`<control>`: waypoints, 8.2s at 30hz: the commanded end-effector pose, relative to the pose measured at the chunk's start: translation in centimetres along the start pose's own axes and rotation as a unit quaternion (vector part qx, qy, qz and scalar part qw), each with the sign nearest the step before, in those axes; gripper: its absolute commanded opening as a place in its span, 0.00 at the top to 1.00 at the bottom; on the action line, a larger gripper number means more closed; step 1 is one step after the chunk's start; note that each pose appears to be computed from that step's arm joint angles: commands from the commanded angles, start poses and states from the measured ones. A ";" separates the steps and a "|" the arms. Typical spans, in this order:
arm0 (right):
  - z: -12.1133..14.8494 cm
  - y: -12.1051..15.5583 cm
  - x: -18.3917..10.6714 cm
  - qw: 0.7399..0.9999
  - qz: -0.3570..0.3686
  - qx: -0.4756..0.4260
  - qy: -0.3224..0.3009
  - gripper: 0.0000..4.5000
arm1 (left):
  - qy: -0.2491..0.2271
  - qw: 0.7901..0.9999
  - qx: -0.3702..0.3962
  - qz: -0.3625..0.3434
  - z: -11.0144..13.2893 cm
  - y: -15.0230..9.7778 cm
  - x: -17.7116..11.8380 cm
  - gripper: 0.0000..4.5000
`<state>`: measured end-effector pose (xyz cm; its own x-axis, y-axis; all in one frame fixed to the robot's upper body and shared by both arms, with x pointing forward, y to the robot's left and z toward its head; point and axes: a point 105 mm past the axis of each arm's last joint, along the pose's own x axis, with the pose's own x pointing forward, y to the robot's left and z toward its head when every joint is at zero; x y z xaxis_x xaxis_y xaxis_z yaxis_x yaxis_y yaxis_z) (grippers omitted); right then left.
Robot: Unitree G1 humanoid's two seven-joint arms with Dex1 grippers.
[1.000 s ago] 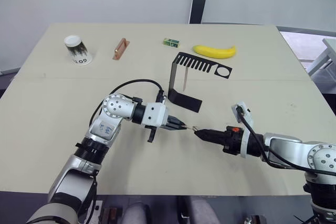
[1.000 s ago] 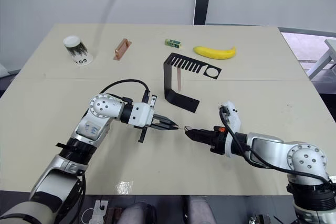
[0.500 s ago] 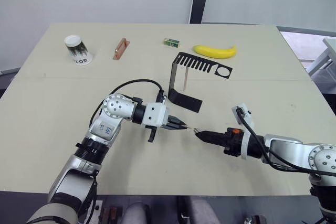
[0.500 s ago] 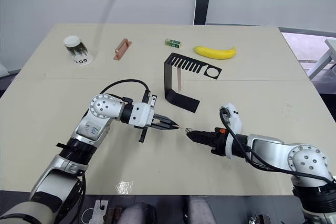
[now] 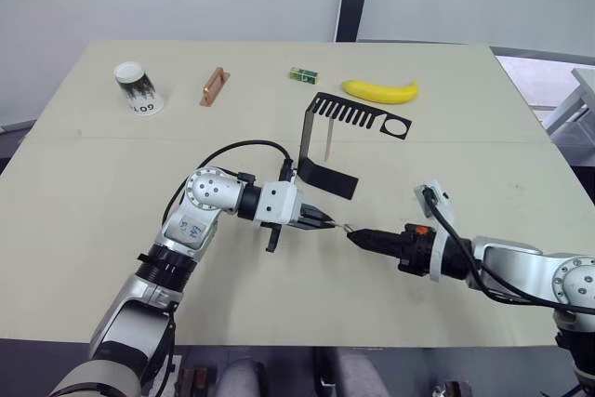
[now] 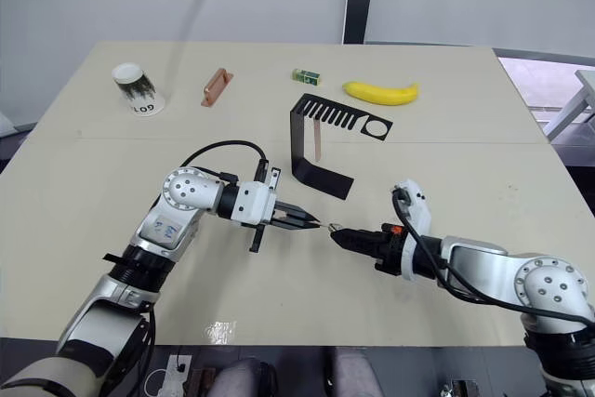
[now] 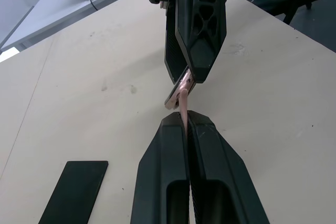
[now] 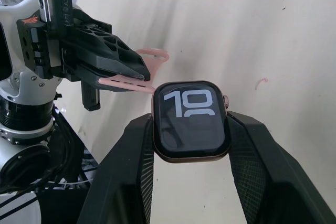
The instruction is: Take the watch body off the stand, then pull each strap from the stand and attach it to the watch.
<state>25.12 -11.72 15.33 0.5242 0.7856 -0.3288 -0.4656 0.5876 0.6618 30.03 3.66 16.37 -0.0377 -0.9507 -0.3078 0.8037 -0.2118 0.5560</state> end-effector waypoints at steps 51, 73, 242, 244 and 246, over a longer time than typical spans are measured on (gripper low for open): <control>0.1 1.3 -0.1 1.000 0.024 -0.008 -0.004 0.66 | -0.023 1.000 0.000 0.006 1.1 0.3 1.0 1.00; 0.1 2.2 0.2 0.999 0.034 -0.016 0.000 0.66 | -0.020 1.000 -0.002 -0.004 0.9 -0.1 1.9 1.00; -2.0 -1.4 1.2 0.812 0.082 -0.570 0.093 0.01 | 0.036 0.981 -0.190 -0.006 -1.2 -5.1 -7.6 0.00; -1.6 -0.9 -0.7 0.819 0.074 -0.563 0.078 0.00 | 0.028 0.978 -0.207 0.023 -1.0 -4.9 -8.3 0.00; -1.2 -0.6 -3.3 0.837 0.057 -0.542 0.058 0.00 | 0.025 0.970 -0.235 0.063 -1.1 -4.9 -9.7 0.00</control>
<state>23.77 -14.01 12.95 0.3828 0.8012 -0.4599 -0.9205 0.2885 -0.2636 26.98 13.29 14.23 0.0383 -0.9385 -0.3433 0.9880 -0.0160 0.1539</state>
